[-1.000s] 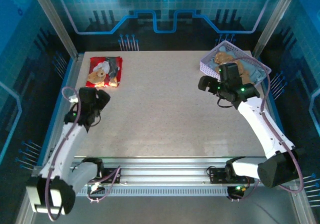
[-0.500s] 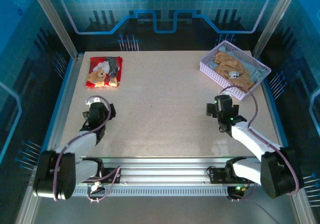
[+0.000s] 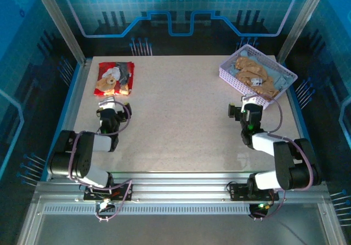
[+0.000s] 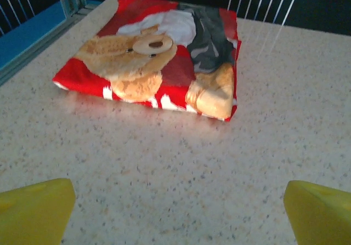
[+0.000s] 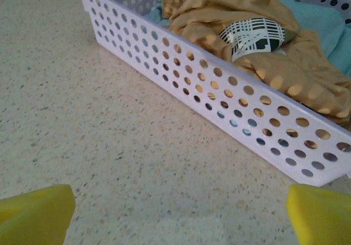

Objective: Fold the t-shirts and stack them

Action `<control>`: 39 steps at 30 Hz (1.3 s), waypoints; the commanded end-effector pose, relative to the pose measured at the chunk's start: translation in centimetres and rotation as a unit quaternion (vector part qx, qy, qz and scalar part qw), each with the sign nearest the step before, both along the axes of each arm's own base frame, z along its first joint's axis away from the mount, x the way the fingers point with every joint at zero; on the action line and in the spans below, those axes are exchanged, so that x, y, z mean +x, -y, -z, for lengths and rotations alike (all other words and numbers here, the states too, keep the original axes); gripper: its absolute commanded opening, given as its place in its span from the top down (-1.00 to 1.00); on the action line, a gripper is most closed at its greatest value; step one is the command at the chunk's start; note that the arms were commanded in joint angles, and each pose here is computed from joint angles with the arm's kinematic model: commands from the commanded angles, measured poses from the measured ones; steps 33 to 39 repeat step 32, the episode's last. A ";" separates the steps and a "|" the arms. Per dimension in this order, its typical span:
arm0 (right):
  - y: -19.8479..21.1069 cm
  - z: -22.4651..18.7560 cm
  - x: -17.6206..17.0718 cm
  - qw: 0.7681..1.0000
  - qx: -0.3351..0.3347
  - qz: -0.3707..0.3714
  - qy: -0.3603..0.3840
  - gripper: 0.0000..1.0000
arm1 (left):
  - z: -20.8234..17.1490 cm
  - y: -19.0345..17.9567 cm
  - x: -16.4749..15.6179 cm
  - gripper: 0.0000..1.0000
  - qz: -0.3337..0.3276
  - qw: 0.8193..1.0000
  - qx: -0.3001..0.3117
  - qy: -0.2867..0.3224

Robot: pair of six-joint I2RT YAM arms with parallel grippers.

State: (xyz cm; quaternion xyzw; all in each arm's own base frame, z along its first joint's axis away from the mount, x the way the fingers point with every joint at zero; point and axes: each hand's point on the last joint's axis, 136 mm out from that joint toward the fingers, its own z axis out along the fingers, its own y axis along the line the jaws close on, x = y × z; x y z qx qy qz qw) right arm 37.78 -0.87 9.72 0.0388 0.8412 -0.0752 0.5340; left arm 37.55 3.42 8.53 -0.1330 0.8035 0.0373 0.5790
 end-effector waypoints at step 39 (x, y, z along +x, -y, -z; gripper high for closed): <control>-1.5 0.1 1.6 0.998 0.001 -0.047 0.030 -1.00 | -1.1 1.3 1.7 -0.98 0.039 0.999 0.011 0.008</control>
